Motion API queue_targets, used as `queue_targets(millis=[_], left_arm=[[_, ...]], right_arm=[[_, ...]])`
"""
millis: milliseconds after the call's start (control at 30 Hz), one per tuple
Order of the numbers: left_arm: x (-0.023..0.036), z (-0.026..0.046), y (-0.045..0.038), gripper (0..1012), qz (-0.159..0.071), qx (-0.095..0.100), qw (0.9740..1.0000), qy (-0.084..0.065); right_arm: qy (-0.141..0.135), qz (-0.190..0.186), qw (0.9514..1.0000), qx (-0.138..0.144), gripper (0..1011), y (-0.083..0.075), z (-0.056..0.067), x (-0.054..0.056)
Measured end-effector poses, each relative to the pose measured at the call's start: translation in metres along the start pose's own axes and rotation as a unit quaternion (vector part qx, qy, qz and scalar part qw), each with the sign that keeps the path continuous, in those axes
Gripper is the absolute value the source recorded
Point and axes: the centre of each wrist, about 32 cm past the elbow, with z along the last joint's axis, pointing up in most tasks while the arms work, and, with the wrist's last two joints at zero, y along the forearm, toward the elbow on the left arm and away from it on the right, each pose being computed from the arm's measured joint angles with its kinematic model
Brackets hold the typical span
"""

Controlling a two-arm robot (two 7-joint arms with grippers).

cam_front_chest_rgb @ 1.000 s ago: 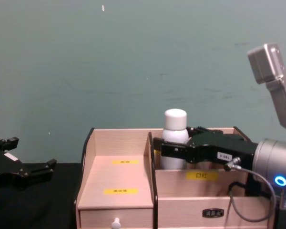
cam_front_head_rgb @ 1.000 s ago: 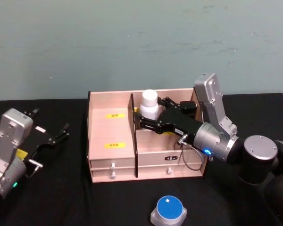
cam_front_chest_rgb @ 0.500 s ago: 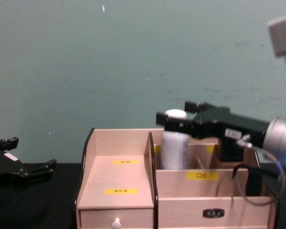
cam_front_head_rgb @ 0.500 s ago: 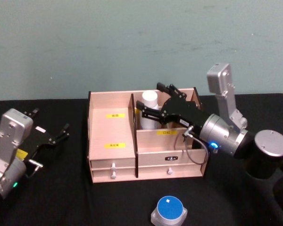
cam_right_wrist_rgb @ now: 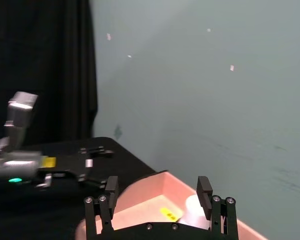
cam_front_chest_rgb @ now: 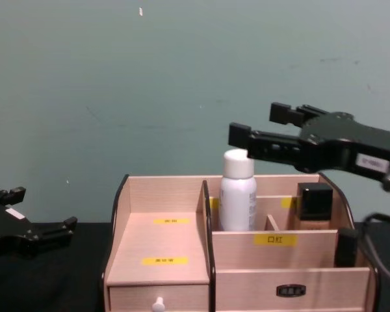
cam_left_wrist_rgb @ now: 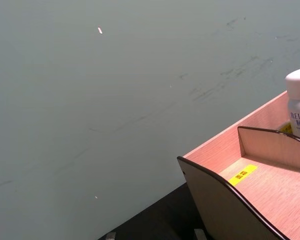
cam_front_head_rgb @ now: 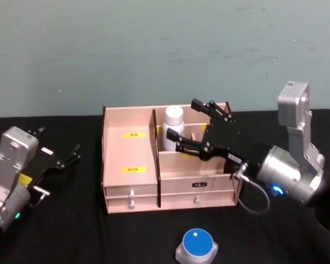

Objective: Pick up the facial cleanser and watermelon frost from the table and place them into the tiered storage box.

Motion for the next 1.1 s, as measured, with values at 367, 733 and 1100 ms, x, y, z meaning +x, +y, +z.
queue_targets(millis=[367, 733, 1100], left_arm=[[0.0000, 0.0000, 0.0000, 1010, 0.000, 0.000, 1.0000, 0.000], [0.0000, 0.0000, 0.0000, 1009, 0.000, 0.000, 1.0000, 0.000], [0.0000, 0.0000, 0.0000, 1010, 0.000, 0.000, 1.0000, 0.000]], right_arm=[[0.021, 0.029, 0.9990, -0.026, 1002, -0.048, -0.001, -0.046], [0.051, 0.038, 0.9963, -0.057, 1003, -0.079, -0.008, -0.076], [0.074, 0.028, 0.9939, -0.077, 1002, -0.097, -0.018, -0.093]])
